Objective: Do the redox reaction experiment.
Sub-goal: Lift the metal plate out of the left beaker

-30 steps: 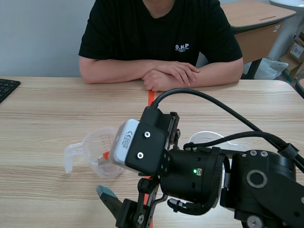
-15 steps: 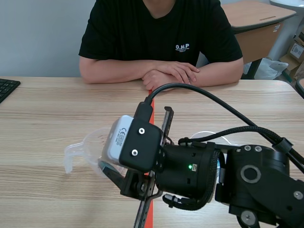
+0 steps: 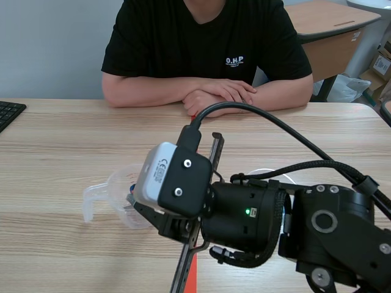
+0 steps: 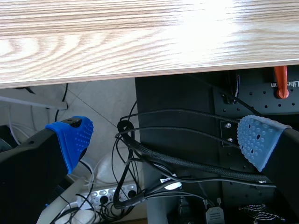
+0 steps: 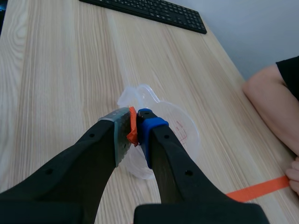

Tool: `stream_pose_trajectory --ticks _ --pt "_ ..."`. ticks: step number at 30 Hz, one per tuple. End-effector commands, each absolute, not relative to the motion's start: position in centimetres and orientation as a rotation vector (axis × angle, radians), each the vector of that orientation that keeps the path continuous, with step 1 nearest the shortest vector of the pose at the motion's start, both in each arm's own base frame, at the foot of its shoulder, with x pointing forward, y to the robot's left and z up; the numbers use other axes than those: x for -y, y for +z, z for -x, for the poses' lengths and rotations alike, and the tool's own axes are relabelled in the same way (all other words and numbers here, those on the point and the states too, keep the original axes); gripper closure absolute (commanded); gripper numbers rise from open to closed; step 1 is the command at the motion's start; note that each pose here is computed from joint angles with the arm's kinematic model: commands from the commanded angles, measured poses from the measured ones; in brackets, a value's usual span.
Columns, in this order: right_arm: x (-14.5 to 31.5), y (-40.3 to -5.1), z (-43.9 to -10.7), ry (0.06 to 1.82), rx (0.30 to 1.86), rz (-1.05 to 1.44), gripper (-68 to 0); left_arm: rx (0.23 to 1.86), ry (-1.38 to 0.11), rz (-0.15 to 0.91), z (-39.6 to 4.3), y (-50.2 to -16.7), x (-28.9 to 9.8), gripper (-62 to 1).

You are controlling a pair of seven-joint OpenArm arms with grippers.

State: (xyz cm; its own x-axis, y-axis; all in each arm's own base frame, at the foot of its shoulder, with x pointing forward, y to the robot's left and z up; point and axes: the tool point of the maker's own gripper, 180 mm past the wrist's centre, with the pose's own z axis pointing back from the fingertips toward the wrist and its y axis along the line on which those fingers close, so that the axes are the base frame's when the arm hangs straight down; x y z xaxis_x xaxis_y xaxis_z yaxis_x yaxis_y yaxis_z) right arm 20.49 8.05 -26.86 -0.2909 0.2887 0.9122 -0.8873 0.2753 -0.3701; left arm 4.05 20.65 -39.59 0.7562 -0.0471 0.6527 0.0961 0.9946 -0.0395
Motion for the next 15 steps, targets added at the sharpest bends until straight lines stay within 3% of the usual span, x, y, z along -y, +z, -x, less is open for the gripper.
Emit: stream_pose_trajectory --ticks 1,15 --pt "-7.8 -24.8 -21.5 1.278 1.475 -0.593 -1.7 0.715 -0.080 0.073 -4.0 -39.4 -20.6 -62.3" --pt "-7.6 -20.5 -22.2 1.246 1.555 -0.598 -1.7 0.715 -0.080 0.073 -4.0 -39.4 -20.6 -62.3"
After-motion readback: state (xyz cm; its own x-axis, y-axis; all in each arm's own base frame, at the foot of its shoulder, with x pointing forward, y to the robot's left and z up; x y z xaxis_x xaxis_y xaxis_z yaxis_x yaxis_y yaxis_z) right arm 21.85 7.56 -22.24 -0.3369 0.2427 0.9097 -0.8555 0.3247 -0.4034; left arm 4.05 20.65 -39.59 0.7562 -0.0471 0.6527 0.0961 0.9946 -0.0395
